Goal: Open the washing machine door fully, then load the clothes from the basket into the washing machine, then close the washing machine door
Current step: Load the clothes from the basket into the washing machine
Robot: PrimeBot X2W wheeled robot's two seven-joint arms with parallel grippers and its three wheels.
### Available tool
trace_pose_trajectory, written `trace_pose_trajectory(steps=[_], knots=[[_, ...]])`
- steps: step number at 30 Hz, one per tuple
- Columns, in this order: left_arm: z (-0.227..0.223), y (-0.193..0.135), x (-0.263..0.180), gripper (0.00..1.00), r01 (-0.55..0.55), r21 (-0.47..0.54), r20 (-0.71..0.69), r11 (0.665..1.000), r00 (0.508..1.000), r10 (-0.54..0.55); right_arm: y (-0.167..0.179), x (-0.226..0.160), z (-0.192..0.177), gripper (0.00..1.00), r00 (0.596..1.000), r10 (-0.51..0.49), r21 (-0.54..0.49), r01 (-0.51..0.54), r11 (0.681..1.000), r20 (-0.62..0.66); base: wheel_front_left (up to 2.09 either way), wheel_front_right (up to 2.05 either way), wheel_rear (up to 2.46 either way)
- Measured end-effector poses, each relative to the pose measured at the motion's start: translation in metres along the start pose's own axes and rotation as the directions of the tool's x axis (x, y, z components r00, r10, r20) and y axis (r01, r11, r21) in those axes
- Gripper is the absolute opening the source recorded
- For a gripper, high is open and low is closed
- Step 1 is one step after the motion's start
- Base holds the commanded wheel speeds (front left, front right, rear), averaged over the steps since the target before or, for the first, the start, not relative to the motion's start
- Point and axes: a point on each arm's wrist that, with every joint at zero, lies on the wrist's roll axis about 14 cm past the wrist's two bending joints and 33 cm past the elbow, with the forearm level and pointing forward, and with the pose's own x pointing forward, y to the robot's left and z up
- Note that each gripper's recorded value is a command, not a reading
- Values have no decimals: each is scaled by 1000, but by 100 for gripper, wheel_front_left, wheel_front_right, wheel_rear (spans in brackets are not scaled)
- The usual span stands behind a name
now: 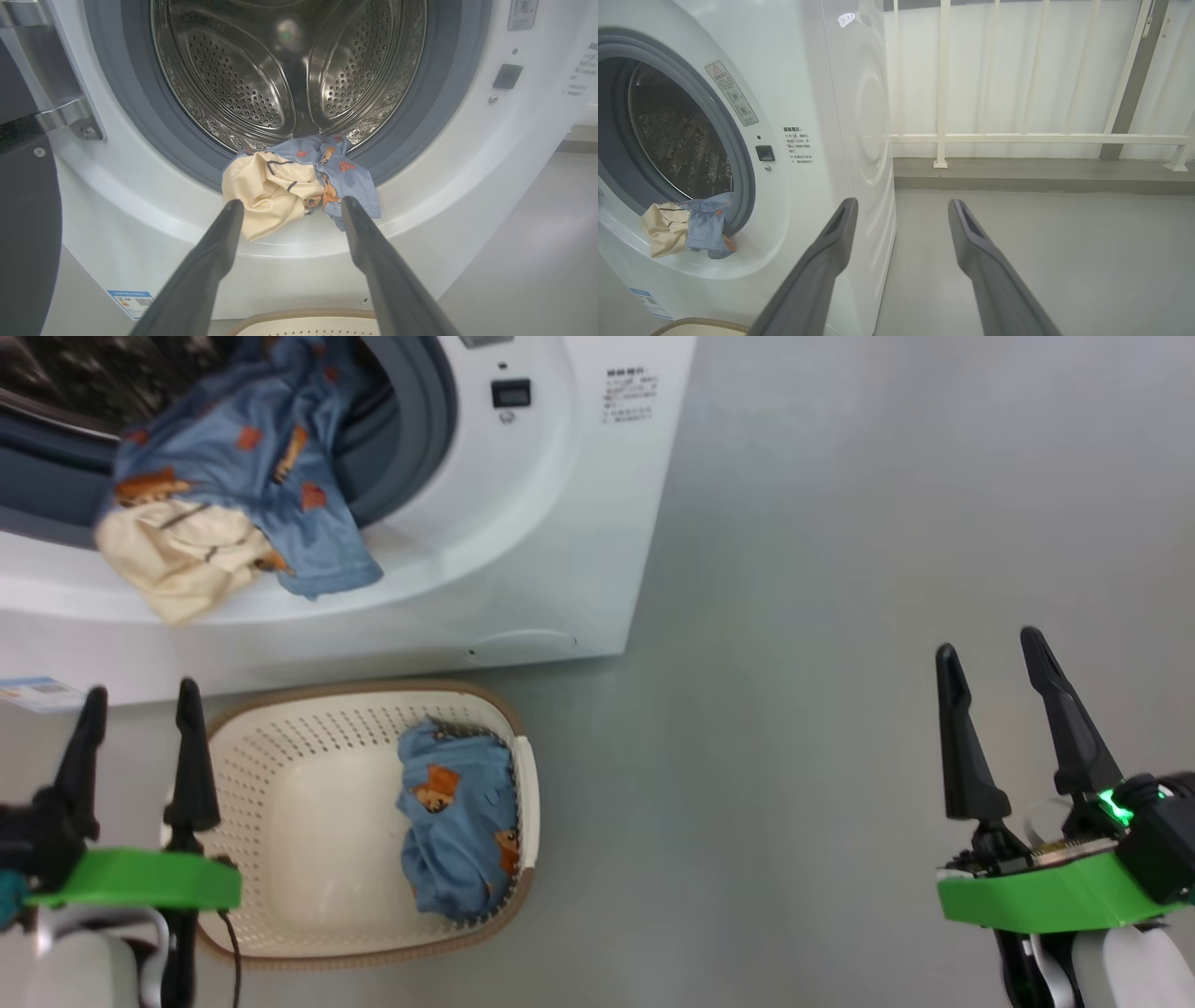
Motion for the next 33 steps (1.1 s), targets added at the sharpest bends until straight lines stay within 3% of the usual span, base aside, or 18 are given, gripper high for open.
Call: trace_pose_trajectory(steps=[14,33], knots=[[-62,-3,68,100,65,55,-167,996,984,-55,-7,26,-27,100,999,-23,-3,23,1000,-41,0,0,0],[-98,0,143,100,89,163,-237,983,970,-49,-20,39,-52,100,995,-49,-34,46,998,-87,0,0,0]])
